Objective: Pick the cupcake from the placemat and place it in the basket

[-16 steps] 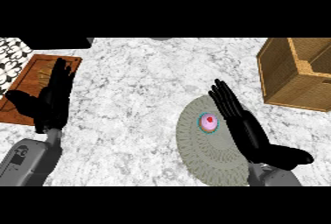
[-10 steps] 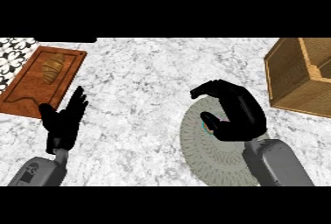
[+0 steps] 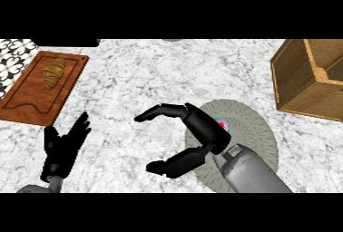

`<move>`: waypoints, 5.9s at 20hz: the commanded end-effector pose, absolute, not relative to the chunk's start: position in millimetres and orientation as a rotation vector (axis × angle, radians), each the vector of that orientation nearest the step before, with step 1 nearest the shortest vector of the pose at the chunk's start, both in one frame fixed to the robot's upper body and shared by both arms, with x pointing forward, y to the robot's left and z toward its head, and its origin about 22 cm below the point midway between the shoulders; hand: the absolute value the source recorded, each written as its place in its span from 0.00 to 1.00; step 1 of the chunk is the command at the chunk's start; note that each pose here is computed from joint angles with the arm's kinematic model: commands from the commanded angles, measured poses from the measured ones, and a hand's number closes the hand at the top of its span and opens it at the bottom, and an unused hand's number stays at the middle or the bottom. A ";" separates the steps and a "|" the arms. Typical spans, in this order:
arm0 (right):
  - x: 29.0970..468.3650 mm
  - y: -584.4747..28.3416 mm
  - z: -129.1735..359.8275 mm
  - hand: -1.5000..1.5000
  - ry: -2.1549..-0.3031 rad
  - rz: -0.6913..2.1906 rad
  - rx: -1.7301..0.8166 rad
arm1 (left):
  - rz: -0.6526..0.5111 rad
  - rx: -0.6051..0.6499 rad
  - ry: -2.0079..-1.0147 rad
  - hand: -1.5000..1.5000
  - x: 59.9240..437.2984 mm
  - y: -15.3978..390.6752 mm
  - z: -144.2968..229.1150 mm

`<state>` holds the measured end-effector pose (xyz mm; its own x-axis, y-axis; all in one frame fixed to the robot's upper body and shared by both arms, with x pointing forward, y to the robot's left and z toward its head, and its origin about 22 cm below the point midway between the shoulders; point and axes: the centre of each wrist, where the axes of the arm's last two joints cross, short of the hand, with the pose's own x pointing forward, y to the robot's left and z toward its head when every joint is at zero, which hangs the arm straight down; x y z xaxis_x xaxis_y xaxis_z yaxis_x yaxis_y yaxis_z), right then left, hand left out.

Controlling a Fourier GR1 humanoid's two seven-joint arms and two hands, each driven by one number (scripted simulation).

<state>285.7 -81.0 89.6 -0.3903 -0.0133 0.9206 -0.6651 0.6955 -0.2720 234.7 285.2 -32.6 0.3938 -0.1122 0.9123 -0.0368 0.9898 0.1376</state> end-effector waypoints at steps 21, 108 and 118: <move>316.7 -183.3 337.9 0.00 -1.319 1.729 -0.485 | -0.014 0.147 -1.014 0.50 198.1 292.1 -56.7; 337.7 -159.1 42.0 1.00 -1.244 1.838 -0.526 | -0.060 0.151 -1.024 0.50 200.8 295.2 -46.3; 318.9 -143.6 9.7 1.00 -0.965 1.441 -0.764 | -0.028 0.171 -1.003 0.50 186.9 307.1 -51.1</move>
